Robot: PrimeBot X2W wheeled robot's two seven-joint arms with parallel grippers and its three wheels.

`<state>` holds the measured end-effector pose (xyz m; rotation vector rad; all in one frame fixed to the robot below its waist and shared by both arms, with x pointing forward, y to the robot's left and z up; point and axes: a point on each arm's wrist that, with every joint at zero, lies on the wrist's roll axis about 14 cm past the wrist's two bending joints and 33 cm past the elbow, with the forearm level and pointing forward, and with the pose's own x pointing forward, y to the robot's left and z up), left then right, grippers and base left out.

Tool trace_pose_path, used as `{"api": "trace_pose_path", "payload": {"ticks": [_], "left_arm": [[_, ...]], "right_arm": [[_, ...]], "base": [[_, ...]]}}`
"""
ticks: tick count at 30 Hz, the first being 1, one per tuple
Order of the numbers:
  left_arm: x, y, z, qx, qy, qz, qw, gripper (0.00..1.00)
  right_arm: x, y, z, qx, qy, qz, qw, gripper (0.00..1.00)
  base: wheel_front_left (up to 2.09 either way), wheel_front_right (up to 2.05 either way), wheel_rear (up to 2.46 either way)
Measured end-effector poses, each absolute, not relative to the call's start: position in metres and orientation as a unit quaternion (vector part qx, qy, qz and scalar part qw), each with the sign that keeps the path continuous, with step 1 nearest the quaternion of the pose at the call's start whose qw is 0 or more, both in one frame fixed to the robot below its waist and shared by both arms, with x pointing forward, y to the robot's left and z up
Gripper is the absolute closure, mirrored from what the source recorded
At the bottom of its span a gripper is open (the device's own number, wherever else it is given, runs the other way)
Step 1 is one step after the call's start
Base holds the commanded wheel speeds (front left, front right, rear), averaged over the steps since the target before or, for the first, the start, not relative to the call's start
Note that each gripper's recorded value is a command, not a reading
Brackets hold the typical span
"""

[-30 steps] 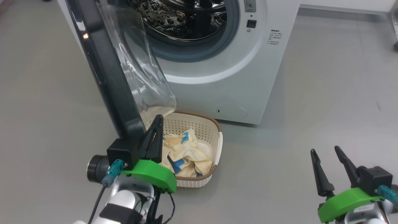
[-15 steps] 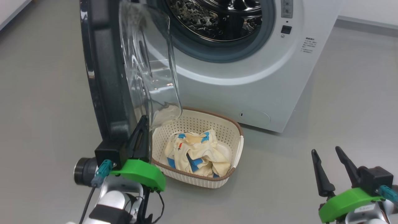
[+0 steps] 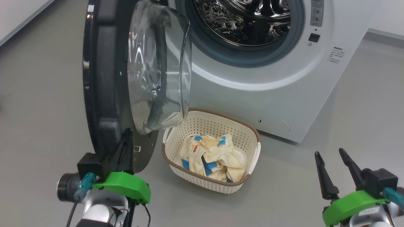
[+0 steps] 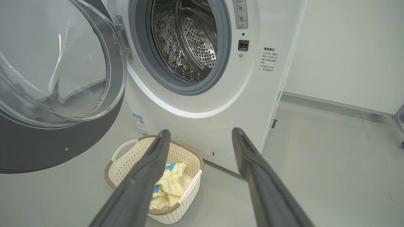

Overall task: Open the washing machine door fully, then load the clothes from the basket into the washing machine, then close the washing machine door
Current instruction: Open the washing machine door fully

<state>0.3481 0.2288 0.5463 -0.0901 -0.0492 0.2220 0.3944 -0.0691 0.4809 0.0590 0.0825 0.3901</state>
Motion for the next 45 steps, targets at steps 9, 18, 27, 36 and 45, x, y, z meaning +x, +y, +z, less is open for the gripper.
{"api": "trace_pose_path", "payload": {"ticks": [9, 18, 27, 36, 45], "left_arm": [[0.346, 0.250, 0.548, -0.047, -0.029, 0.136, 0.989, 1.00], [0.344, 0.279, 0.548, -0.057, -0.041, 0.176, 0.982, 1.00], [0.349, 0.309, 0.536, -0.035, -0.023, 0.208, 0.977, 1.00], [0.350, 0.353, 0.515, -0.030, 0.003, 0.264, 0.964, 1.00], [0.353, 0.384, 0.505, -0.025, 0.016, 0.304, 0.952, 1.00]], "right_arm": [[0.394, -0.069, 0.478, 0.029, 0.047, 0.194, 0.979, 0.00], [0.395, -0.072, 0.473, 0.040, 0.054, 0.189, 0.980, 0.00], [0.395, -0.074, 0.466, 0.041, 0.063, 0.186, 0.980, 0.00], [0.395, -0.084, 0.459, 0.040, 0.073, 0.171, 0.982, 0.00], [0.397, -0.089, 0.455, 0.041, 0.080, 0.164, 0.982, 0.00]], "base": [[0.00, 0.00, 0.00], [0.00, 0.00, 0.00], [0.00, 0.00, 0.00], [0.00, 0.00, 0.00], [0.00, 0.00, 0.00]]}}
